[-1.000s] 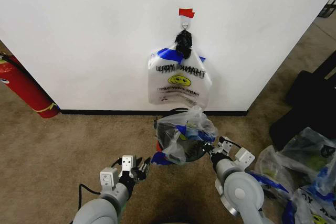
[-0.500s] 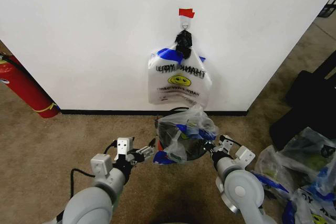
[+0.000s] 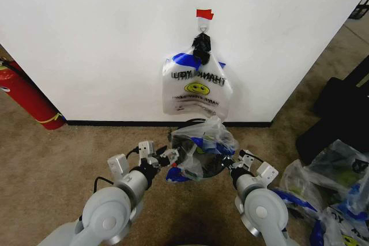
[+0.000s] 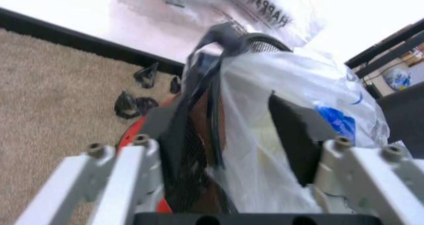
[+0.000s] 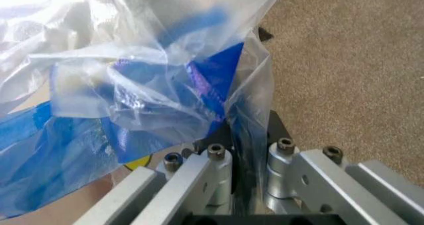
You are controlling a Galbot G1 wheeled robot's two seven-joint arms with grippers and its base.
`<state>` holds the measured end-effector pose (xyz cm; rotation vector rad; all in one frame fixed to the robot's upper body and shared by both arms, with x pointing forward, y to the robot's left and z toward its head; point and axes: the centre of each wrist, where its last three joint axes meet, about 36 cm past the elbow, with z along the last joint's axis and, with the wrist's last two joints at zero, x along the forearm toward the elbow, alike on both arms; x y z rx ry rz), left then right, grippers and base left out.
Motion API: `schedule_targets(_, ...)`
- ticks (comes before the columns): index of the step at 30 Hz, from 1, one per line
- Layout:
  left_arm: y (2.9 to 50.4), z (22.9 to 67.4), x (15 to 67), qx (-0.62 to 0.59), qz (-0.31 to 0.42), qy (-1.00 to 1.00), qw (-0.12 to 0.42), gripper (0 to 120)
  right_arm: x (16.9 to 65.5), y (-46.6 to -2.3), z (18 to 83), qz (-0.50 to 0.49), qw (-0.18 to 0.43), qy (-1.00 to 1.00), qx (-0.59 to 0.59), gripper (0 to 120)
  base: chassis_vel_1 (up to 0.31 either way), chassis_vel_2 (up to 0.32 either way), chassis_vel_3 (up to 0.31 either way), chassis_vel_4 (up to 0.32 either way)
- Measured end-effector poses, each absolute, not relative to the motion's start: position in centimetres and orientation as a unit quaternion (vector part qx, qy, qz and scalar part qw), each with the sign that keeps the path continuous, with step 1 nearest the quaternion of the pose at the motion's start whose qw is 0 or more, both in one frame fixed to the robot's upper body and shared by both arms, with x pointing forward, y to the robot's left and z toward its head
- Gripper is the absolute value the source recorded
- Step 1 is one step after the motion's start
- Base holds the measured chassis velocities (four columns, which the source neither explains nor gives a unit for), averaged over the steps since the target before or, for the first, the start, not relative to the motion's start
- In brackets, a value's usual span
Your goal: Pick up the garbage bag from the wall and place it over the trash bin.
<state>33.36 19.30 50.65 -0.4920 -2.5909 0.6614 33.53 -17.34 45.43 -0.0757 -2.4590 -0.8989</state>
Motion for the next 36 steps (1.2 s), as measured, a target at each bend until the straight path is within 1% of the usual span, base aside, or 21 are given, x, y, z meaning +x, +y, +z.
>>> schedule_targets(1,19.2,50.6,33.4,-0.179,0.237,-0.932,0.209,42,33.5,-17.3,45.4,-0.331,0.258,-0.907,-0.028,0,0.000,0.000,0.000,0.000)
schedule_targets(3,19.0,50.5,33.3,-0.181,0.237,-0.932,0.207,32,33.5,-17.4,45.4,-0.333,0.258,-0.907,-0.029,0,0.000,0.000,0.000,0.000)
schedule_targets(5,19.0,50.5,33.2,-0.181,0.236,-0.932,0.206,23,33.4,-17.3,45.4,-0.334,0.258,-0.906,-0.030,0,0.000,0.000,0.000,0.000)
schedule_targets(6,19.0,50.5,33.2,-0.181,0.236,-0.932,0.206,23,33.4,-17.3,45.4,-0.334,0.258,-0.906,-0.030,0,0.000,0.000,0.000,0.000)
schedule_targets(12,18.9,50.4,33.1,-0.189,0.238,-0.930,0.207,0,33.4,-17.3,45.3,-0.335,0.258,-0.906,-0.033,0,0.000,0.000,0.000,0.000)
schedule_targets(18,19.0,49.9,33.7,-0.181,0.238,-0.932,0.206,0,33.5,-17.2,45.3,-0.337,0.258,-0.905,-0.031,0,0.000,0.000,0.000,0.000)
schedule_targets(23,19.7,49.2,35.3,-0.163,0.228,-0.938,0.203,0,33.5,-17.4,45.4,-0.333,0.258,-0.906,-0.030,0,0.000,0.000,0.000,0.000)
schedule_targets(27,21.0,47.8,37.3,-0.139,0.216,-0.943,0.210,0,33.3,-17.7,45.6,-0.332,0.255,-0.908,-0.026,0,0.000,0.000,0.000,0.000)
schedule_targets(36,21.9,45.0,38.8,-0.130,0.212,-0.943,0.220,0,32.9,-17.8,46.1,-0.335,0.252,-0.908,-0.017,0,0.000,0.000,0.000,0.000)
